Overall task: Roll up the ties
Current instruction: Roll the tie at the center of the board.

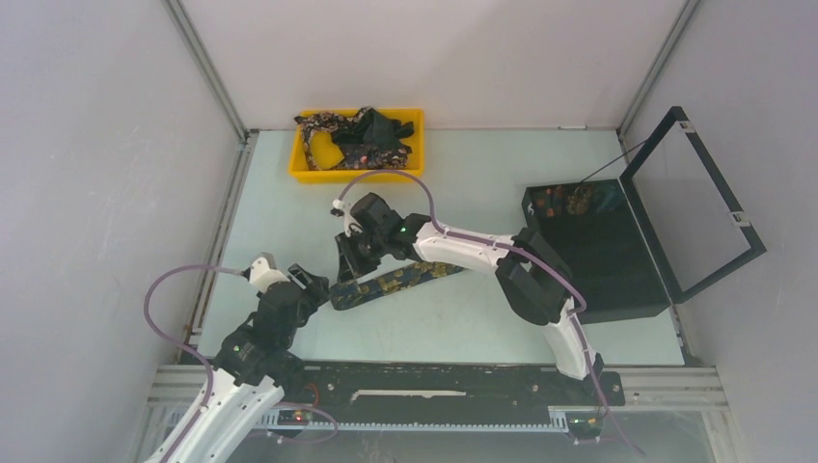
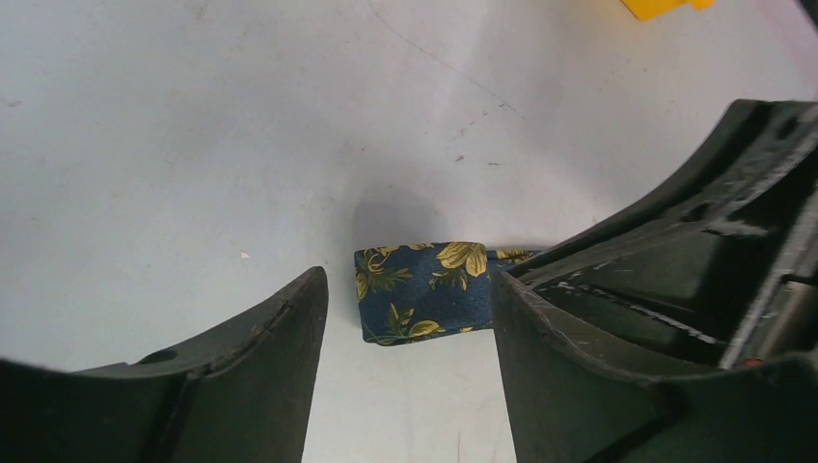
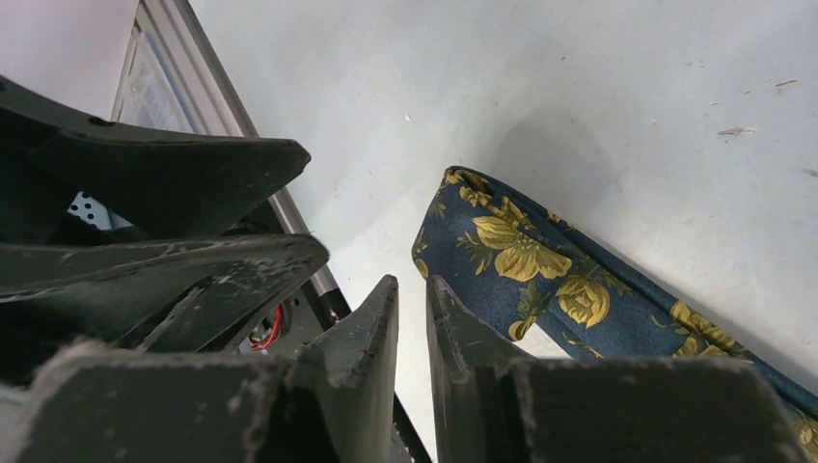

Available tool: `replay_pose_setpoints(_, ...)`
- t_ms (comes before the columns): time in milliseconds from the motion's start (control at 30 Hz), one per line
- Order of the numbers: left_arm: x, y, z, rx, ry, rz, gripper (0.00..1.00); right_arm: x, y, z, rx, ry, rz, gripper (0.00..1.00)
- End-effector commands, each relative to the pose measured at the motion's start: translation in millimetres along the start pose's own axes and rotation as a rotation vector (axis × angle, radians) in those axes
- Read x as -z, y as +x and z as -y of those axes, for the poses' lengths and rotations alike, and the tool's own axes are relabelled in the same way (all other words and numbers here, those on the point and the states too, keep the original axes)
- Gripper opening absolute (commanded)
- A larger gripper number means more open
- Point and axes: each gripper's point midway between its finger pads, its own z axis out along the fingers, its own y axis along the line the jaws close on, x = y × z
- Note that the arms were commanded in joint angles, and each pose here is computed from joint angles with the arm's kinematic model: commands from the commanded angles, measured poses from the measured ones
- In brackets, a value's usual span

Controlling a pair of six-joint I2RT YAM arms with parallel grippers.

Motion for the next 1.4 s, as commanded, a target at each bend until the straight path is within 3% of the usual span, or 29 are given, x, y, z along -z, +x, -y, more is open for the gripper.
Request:
replay_pose_setpoints(0,-0.7,-2.2,-0.4,0.042,-0.003,0.016,0.67,-5.5,-8.8,-5.1,-0.002,-0.013,0.005,0.20)
replay_pose_setpoints(333,-6.3,7.3,-2.4,0.011,-0.013,-0.017,0.63,-18.5,6.0,22.3,-0.007,0.054,-0.028,0.20)
replay_pose_setpoints(1367,-28.3,45.3,8.7,0.052,0.071,-0.158,0.67,-18.4,47.9,61.4,-0.059,0.110,-0.062,0.18)
